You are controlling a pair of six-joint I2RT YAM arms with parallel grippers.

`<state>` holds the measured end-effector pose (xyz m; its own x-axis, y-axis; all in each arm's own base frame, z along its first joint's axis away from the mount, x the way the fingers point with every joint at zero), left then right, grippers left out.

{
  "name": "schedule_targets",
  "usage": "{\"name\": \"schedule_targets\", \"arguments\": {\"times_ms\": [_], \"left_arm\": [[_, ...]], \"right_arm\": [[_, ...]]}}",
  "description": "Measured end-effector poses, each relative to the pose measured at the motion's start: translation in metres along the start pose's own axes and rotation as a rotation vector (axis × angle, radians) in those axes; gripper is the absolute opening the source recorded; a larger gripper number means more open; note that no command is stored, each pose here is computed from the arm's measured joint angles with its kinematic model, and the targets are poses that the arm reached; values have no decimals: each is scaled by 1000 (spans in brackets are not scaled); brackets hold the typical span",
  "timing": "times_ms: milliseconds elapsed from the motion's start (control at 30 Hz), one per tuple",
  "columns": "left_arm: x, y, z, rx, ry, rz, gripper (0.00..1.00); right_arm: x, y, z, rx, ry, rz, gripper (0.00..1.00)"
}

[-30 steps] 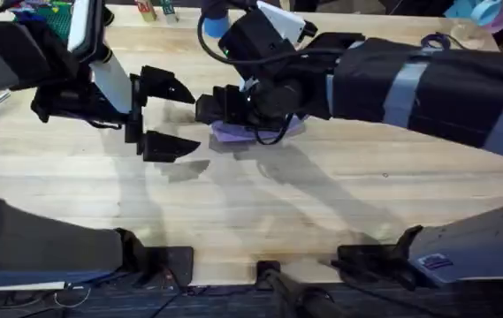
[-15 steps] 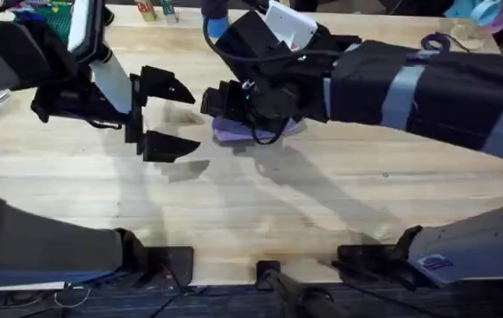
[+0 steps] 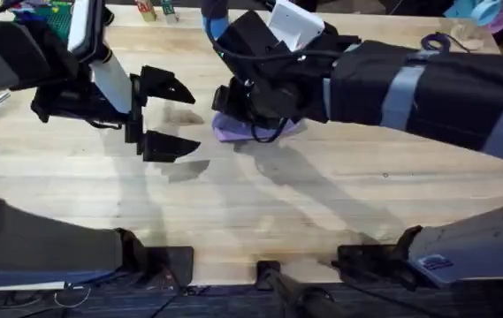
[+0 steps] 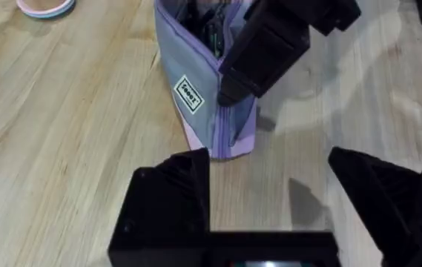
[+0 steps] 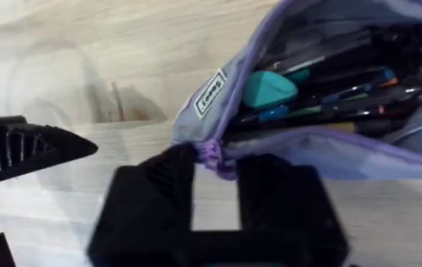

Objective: Unzip the bag, pick up the pens from the table one at a time and place them inside, then zip the bag closed.

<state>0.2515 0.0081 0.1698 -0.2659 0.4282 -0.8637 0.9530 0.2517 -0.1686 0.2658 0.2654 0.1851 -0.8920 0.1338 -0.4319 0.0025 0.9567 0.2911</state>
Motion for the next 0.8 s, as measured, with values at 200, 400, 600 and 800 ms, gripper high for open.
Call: {"name": "schedule_targets", "arguments": {"times_ms": [200,400,600,800], "left_arm": [[0,0,0,0,0,0,995],[0,0,0,0,0,0,996],[0,0,0,0,0,0,995],[0,0,0,0,0,0,993]], "right_arm": [[0,0,0,2,-3,4,173],[0,0,0,3,-4,7,43],[-2,0,-5,-4,-12,1,33],[-13,-5,-26,-27,-50,18,31]]}}
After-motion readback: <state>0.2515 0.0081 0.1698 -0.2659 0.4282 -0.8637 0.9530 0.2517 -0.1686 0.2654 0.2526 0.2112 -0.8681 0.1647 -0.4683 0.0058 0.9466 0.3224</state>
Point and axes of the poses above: each hand's point on the last joint's axis, 136 mm out from that joint toward the fingers, its own z axis out along the fingers, its own y axis along the line the jaws close on, x = y × z, the point moved 10 cm from there along -z, back along the fingers, and after that the axes turned 9 degrees about -z, right-handed, at the moved point
